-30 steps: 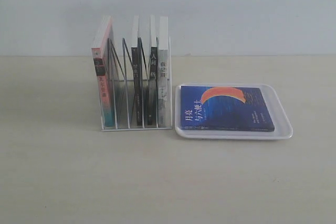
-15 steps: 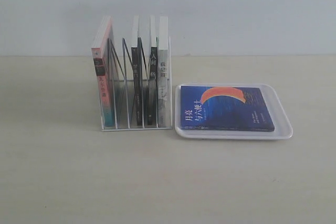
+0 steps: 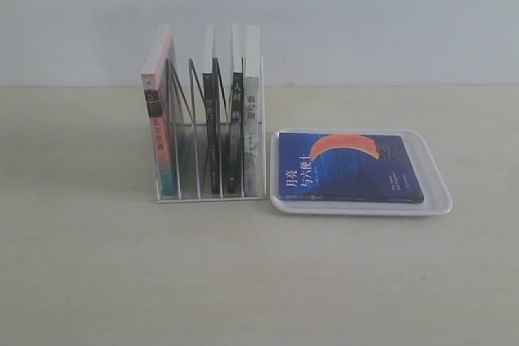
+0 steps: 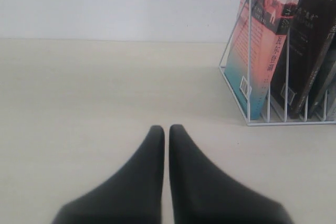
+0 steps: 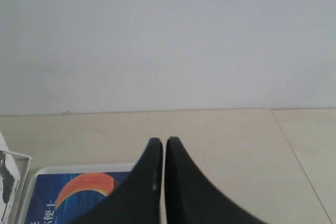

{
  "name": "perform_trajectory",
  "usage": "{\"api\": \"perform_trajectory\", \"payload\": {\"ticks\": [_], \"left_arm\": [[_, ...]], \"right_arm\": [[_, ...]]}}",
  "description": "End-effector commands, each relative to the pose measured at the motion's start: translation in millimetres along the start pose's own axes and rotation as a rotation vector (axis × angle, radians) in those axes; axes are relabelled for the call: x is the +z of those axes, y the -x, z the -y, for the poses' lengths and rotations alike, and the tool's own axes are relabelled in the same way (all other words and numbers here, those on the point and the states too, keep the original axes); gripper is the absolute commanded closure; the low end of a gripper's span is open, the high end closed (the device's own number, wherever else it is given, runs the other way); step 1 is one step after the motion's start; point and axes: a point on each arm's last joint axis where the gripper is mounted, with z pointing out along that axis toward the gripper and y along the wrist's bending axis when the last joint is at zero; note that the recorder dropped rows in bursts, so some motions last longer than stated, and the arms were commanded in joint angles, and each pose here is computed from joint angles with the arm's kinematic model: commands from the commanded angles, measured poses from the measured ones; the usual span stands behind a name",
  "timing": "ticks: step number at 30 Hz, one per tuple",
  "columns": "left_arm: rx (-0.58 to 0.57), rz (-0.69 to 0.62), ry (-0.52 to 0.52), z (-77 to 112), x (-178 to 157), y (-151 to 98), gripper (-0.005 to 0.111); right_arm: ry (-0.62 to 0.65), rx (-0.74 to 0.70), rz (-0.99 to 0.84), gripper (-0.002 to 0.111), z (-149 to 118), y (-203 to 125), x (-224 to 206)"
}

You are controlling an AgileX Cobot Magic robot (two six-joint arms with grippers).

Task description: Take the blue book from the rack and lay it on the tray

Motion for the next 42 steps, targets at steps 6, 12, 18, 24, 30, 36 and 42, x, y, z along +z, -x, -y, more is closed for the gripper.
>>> {"api": "perform_trajectory", "payload": {"ticks": [6, 12, 18, 24, 30, 36, 42], "left_arm": [[-0.004, 0.012, 0.0, 0.0, 0, 1, 0.103], [-0.004, 0.012, 0.0, 0.0, 0, 1, 0.103], [-0.004, 0.012, 0.0, 0.0, 0, 1, 0.103], [-0.004, 0.012, 0.0, 0.0, 0, 1, 0.103], [-0.004, 0.012, 0.0, 0.0, 0, 1, 0.103], [-0.004, 0.012, 0.0, 0.0, 0, 1, 0.103], [-0.004, 0.012, 0.0, 0.0, 0, 1, 0.103]], "right_arm": [[0.067, 0.109, 0.332, 0.107, 80, -105, -41], [0.135, 0.097, 0.436, 0.107, 80, -233, -35], [0.134, 0.108, 0.448, 0.107, 80, -265, -31], [0.147, 0.13, 0.445, 0.107, 80, -265, -31], [0.229, 0.031, 0.461, 0.107, 71, -265, -33], [0.26, -0.01, 0.442, 0.107, 67, -267, -33], [0.261, -0.003, 0.37, 0.107, 66, -276, -28]]}}
